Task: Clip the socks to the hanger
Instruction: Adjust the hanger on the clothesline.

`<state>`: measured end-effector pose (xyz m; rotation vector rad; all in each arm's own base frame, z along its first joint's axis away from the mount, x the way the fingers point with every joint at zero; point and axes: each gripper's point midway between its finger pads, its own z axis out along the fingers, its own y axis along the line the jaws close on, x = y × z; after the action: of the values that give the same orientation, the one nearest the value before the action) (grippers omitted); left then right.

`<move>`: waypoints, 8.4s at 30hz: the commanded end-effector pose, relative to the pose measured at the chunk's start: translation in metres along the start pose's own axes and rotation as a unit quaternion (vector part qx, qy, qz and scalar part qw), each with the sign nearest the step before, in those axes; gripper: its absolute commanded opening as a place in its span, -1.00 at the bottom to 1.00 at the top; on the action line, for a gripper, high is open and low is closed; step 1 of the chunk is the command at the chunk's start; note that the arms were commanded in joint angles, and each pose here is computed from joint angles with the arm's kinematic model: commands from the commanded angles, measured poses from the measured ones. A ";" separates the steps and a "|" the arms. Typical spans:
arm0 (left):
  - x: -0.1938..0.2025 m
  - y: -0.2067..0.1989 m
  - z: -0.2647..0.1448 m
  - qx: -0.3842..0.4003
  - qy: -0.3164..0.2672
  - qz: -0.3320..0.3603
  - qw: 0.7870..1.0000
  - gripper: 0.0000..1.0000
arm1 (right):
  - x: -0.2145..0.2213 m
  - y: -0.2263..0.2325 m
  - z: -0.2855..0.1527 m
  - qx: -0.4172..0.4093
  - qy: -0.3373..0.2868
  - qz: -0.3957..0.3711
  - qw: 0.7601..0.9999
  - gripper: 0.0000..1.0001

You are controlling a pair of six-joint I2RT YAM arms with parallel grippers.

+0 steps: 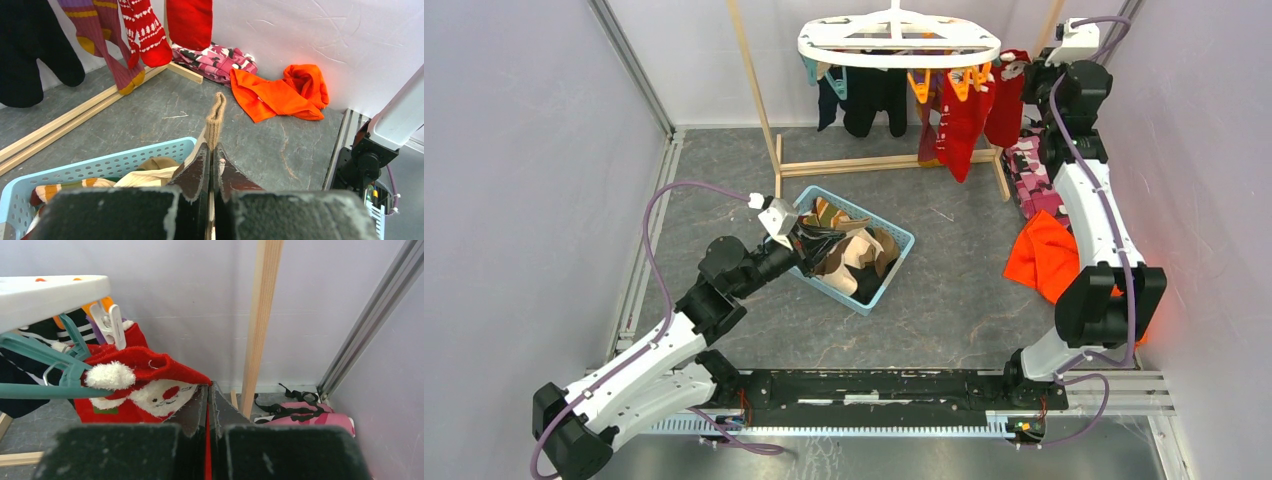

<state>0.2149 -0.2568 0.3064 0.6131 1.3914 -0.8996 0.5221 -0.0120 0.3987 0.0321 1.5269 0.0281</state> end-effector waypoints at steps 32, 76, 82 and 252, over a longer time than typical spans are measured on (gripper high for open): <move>-0.024 -0.007 0.029 0.022 -0.031 -0.043 0.998 -0.96 | -0.004 0.002 0.060 -0.049 -0.008 0.045 0.998 -0.94; -0.021 0.038 0.141 0.038 -0.012 0.041 0.998 -0.95 | -0.045 0.129 -0.193 -0.522 -0.055 -0.130 0.841 0.50; -0.021 0.065 0.160 0.024 -0.023 0.033 0.999 -0.96 | -0.029 0.186 -0.219 -0.561 -0.050 -0.145 0.813 0.21; -0.036 0.026 0.127 0.070 -0.005 -0.034 0.997 -0.96 | -0.047 0.039 0.037 -0.173 -0.068 0.041 0.982 -0.41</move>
<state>0.3081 -0.3422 0.3286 0.6713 1.4294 -1.0793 0.5608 0.0136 0.4074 -0.1251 1.4880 0.2938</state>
